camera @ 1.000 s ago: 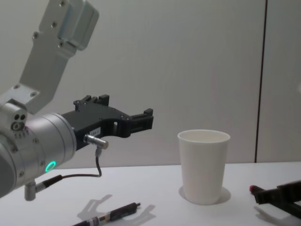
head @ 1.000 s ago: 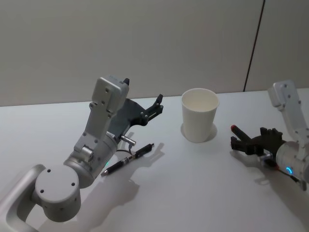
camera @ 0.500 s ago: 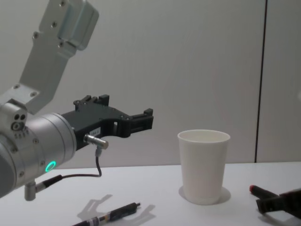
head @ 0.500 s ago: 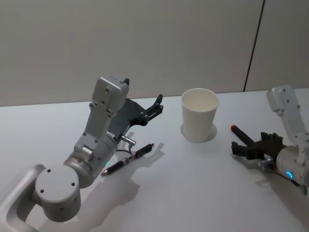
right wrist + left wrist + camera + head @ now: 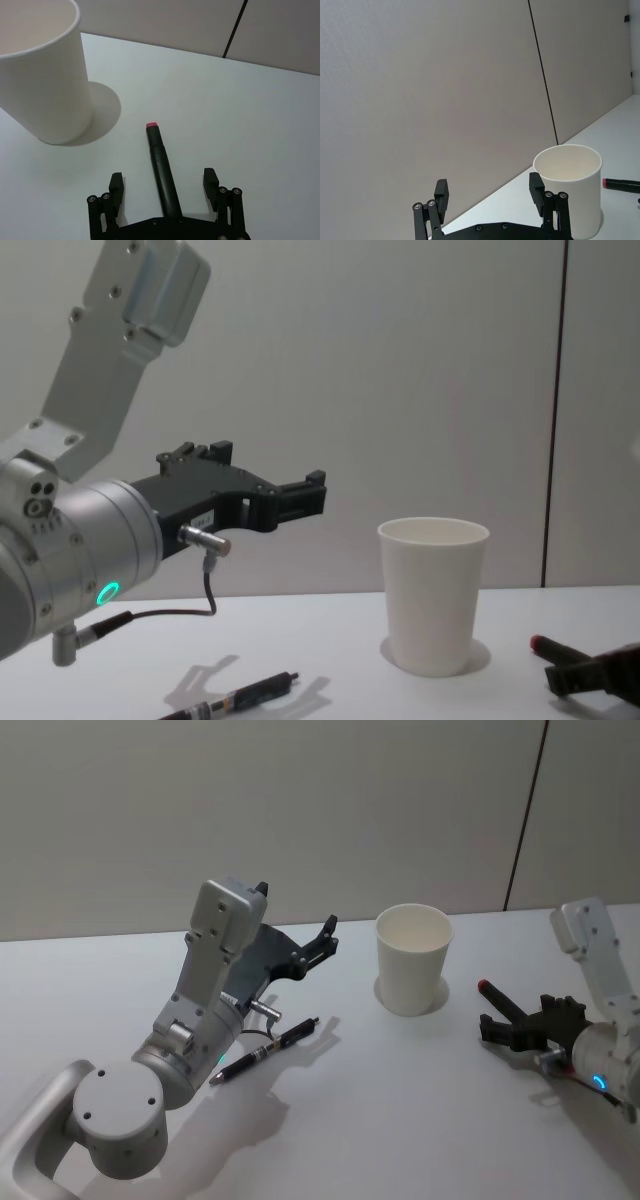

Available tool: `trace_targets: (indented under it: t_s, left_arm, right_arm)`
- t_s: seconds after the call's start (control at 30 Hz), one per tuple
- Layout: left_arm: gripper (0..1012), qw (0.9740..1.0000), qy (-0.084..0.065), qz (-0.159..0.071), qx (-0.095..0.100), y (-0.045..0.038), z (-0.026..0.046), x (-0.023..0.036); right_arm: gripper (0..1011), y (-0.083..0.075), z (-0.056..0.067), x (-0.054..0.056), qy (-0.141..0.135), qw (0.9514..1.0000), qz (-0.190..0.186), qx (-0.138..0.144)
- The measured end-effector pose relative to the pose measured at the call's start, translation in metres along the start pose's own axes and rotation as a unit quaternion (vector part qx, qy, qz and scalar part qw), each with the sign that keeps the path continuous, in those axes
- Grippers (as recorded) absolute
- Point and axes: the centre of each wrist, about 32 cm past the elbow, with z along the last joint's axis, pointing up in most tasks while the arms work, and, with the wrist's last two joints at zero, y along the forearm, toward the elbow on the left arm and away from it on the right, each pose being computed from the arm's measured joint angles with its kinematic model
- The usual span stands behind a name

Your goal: Place the pen into the pen holder.

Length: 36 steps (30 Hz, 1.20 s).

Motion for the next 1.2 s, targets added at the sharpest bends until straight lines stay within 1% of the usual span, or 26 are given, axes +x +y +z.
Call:
trace_targets:
  t_s: [0.27,0.3,0.33,0.43,1.0,1.2]
  left_arm:
    - [1001,1.0,0.0,0.0,0.0,0.0,0.0,0.0]
    - [1001,1.0,0.0,0.0,0.0,0.0,0.0,0.0]
    - [1001,1.0,0.0,0.0,0.0,0.0,0.0,0.0]
    - [1001,1.0,0.0,0.0,0.0,0.0,0.0,0.0]
    - [1001,1.0,0.0,0.0,0.0,0.0,0.0,0.0]
    - [1001,1.0,0.0,0.0,0.0,0.0,0.0,0.0]
  right_arm:
    - [998,0.001,-0.0001,-0.0002,-0.001,1.0,0.0,-0.001]
    - [988,0.001,-0.0001,-0.0002,-0.001,1.0,0.0,-0.001]
    - [953,0.0011,-0.0001,-0.0002,-0.001,1.0,0.0,-0.002]
    - [923,0.0014,-0.0002,-0.0002,-0.001,1.0,0.0,-0.002]
    - [826,0.002,-0.0005,0.0,-0.002,1.0,-0.001,-0.003]
    - [792,0.002,-0.001,0.0005,0.005,1.0,0.0,-0.001]
